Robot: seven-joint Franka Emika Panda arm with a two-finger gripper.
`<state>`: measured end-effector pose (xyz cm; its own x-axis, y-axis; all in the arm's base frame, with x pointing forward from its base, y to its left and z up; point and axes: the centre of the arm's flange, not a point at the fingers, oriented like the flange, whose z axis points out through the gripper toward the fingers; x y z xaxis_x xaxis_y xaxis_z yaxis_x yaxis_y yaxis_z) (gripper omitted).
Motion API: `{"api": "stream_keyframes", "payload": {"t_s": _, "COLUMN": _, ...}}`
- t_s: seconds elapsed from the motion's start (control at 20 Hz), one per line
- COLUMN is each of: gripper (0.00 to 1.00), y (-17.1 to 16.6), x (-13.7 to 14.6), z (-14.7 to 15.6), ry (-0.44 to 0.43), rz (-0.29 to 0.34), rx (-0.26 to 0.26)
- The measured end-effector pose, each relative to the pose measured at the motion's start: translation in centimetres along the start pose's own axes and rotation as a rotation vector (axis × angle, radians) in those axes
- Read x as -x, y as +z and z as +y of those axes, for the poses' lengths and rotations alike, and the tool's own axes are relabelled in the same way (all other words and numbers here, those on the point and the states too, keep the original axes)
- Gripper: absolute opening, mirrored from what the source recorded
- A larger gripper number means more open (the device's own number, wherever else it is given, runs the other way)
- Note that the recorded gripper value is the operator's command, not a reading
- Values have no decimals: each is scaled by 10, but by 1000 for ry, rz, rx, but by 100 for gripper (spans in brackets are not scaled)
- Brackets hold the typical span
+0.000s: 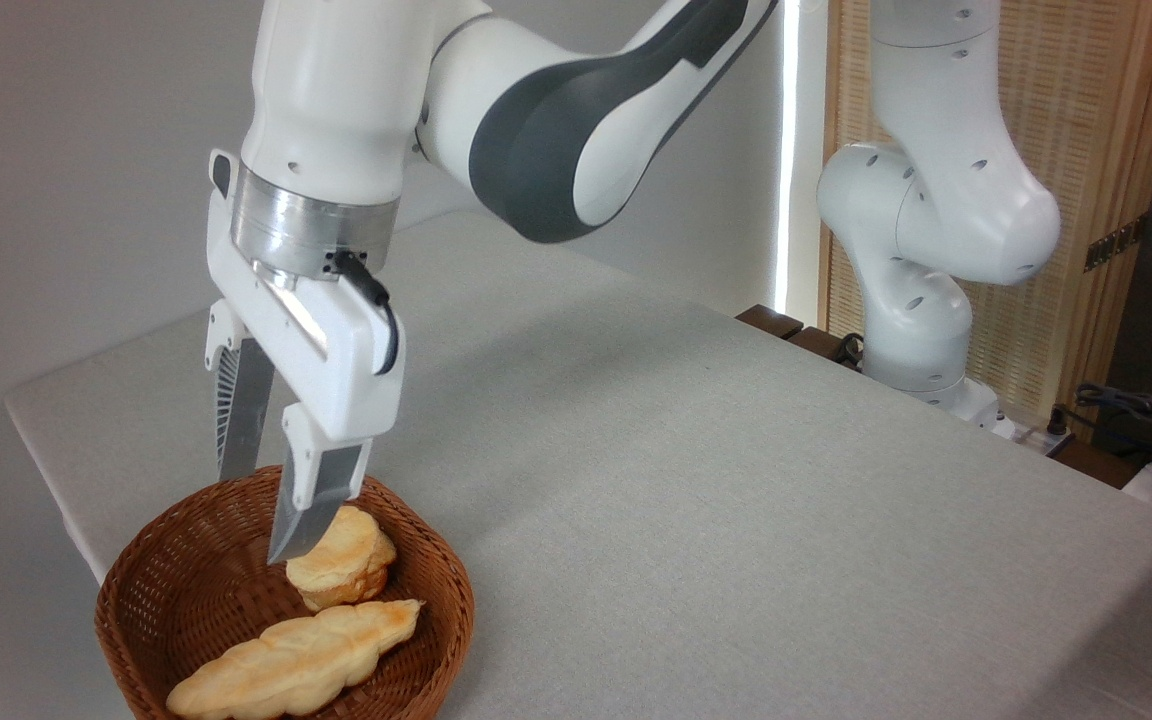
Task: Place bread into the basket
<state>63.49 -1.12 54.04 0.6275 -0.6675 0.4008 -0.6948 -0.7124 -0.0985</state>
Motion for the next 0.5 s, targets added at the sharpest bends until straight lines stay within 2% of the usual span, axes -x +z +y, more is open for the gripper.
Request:
{"api": "stream_keyframes", "payload": {"t_s": 0.2, "gripper": 100, "y": -19, "x": 7, "z": 17, "ry": -57, "rz": -101, "rx": 74}}
{"api": "stream_keyframes", "payload": {"t_s": 0.35, "gripper": 100, "y": -34, "x": 12, "z": 31, "ry": -78, "rz": -183, "rx": 92}}
{"api": "stream_keyframes", "payload": {"t_s": 0.5, "gripper": 100, "y": -41, "x": 10, "z": 50, "ry": -56, "rz": -261, "rx": 110}}
